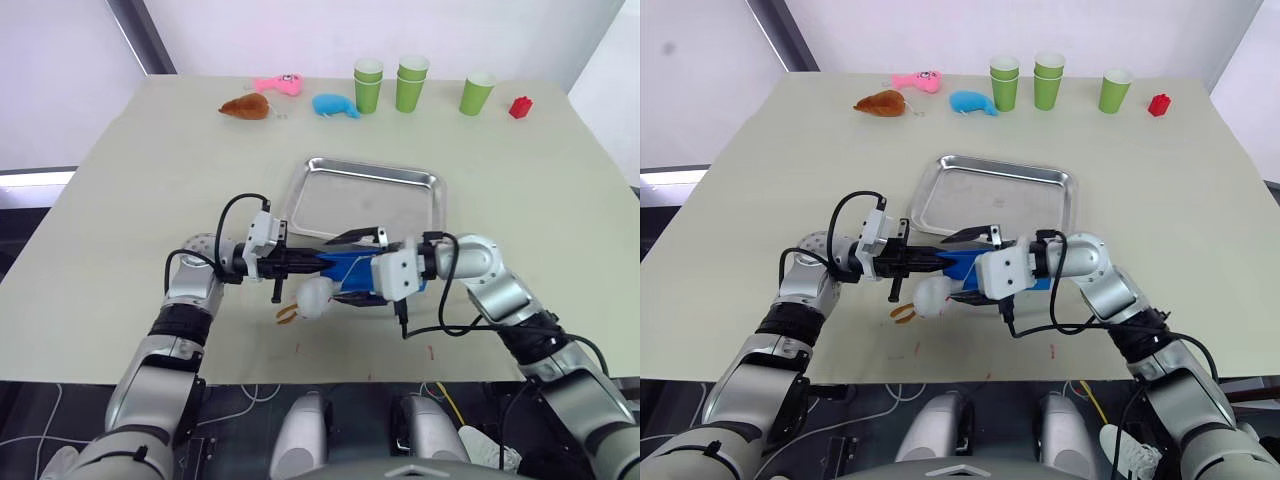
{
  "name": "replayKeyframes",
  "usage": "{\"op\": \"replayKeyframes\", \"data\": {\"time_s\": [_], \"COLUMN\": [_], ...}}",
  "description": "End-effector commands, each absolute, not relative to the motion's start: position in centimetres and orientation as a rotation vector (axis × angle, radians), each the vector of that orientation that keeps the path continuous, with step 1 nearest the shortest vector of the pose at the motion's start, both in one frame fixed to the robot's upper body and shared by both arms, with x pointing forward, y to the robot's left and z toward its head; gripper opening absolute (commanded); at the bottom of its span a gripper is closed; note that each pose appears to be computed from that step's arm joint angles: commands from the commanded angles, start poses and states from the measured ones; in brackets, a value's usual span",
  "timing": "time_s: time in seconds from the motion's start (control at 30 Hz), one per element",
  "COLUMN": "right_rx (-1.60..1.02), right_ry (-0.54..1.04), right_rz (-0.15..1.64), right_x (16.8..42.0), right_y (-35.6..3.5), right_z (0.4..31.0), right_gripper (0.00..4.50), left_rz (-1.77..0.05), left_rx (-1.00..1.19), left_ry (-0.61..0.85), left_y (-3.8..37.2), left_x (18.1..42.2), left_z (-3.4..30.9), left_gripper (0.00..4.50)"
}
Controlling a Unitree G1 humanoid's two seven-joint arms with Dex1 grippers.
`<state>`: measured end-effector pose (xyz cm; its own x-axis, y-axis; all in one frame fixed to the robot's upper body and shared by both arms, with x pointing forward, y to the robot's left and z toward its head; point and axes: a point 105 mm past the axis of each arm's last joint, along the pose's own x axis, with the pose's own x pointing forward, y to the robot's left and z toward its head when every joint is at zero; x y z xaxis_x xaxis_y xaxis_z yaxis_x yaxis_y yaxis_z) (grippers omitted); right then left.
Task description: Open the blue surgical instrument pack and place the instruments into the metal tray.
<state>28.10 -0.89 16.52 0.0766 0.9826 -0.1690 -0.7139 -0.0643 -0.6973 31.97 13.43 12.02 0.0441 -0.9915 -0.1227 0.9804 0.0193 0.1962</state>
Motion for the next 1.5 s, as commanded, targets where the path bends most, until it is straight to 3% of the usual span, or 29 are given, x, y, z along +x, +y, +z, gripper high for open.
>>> {"op": "replayKeyframes", "data": {"time_s": [0.03, 0.2, 0.43, 0.73, 0.9, 1.0, 1.1, 1.37, 1.5], "right_rx": [-0.582, -0.370, -0.315, -0.311, -0.286, -0.254, -0.250, -0.245, -0.253], "right_ry": [-0.434, -0.280, -0.087, 0.012, 0.024, 0.012, 0.023, 0.034, 0.040], "right_rz": [1.472, 1.474, 1.323, 1.341, 1.363, 1.377, 1.393, 1.404, 1.402], "right_x": [27.2, 27.0, 30.0, 30.9, 30.9, 30.8, 30.6, 30.4, 30.4], "right_y": [-2.8, -6.0, -10.8, -11.6, -11.3, -11.1, -11.0, -11.0, -11.0], "right_z": [19.3, 19.6, 16.5, 13.8, 13.6, 14.0, 13.9, 13.5, 13.3], "right_gripper": [4.40, 4.40, 4.40, 4.40, 2.98, 1.38, 0.06, 0.02, 0.00], "left_rz": [-1.585, -1.585, -1.589, -1.586, -1.580, -1.578, -1.575, -1.563, -1.517], "left_rx": [0.265, 0.266, 0.265, 0.263, 0.267, 0.270, 0.274, 0.218, 0.194], "left_ry": [0.015, 0.014, 0.012, 0.003, 0.003, 0.005, 0.007, 0.033, 0.005], "left_y": [13.5, 13.4, 13.3, 13.3, 13.5, 13.6, 13.7, 14.1, 14.9], "left_x": [31.1, 31.1, 31.0, 31.0, 31.0, 31.0, 31.0, 31.2, 31.6], "left_z": [10.5, 10.5, 10.3, 10.3, 10.4, 10.4, 10.3, 11.4, 12.8], "left_gripper": [0.00, 0.00, 0.00, 0.00, 0.00, 0.00, 0.00, 0.00, 1.33]}}
